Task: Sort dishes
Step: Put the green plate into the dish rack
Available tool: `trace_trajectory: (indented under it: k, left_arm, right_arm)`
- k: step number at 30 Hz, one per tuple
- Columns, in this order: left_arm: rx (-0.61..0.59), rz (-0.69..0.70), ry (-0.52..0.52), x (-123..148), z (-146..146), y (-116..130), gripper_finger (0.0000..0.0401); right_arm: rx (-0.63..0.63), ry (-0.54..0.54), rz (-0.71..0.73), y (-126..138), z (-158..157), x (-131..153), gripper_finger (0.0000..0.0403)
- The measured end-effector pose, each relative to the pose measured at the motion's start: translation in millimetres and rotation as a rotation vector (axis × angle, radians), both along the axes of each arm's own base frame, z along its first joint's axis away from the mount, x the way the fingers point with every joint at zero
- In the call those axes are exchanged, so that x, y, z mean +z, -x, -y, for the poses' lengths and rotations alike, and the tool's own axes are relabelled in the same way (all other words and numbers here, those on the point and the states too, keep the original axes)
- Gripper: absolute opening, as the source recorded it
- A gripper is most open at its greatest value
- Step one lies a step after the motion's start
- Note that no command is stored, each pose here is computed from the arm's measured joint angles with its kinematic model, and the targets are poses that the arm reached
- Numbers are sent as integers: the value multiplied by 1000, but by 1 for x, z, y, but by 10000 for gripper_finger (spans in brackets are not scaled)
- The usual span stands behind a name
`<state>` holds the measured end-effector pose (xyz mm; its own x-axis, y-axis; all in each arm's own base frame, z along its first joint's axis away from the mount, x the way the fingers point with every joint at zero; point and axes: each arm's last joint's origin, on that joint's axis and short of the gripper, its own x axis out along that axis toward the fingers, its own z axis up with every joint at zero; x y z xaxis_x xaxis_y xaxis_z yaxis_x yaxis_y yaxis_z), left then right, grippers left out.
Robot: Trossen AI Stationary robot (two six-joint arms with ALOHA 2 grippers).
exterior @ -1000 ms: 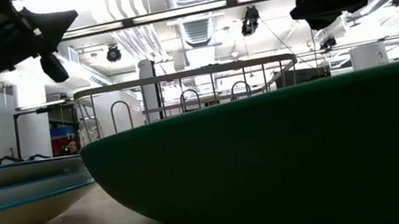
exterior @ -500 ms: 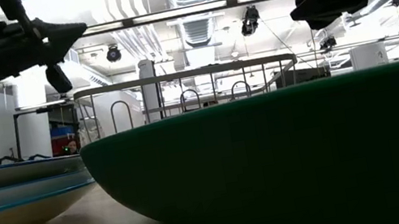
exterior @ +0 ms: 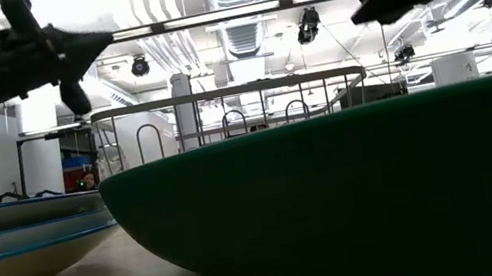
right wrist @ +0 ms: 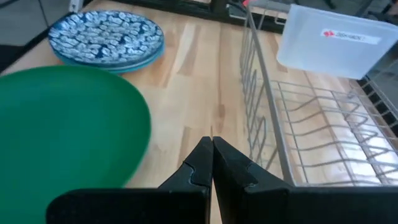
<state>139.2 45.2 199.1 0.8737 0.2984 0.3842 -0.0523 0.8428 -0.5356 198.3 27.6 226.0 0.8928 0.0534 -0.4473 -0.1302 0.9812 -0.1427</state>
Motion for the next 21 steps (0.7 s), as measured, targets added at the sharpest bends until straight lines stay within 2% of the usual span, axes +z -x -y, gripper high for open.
trace_trajectory:
  k: [5, 8, 12, 16, 21]
  left_arm:
    - [-112, -76, -157, 24, 6, -20, 0]
    - [-152, -192, -235, 46, 6, -37, 0]
    - [-168, -438, -321, 71, 5, -53, 0]
    - [-205, -652, -412, 91, 7, -57, 0]
    - [-226, -691, -505, 115, 12, -55, 0]
  right_arm:
    - [-6, -12, -65, -7, -2, 12, 0]
    - [-36, -64, -112, -12, -3, 15, 7]
    - [-74, -137, -216, -16, -10, 11, 37]
    - [-114, -213, -338, -15, -21, 3, 77]
    - [-159, -282, -476, -14, -37, -14, 123]
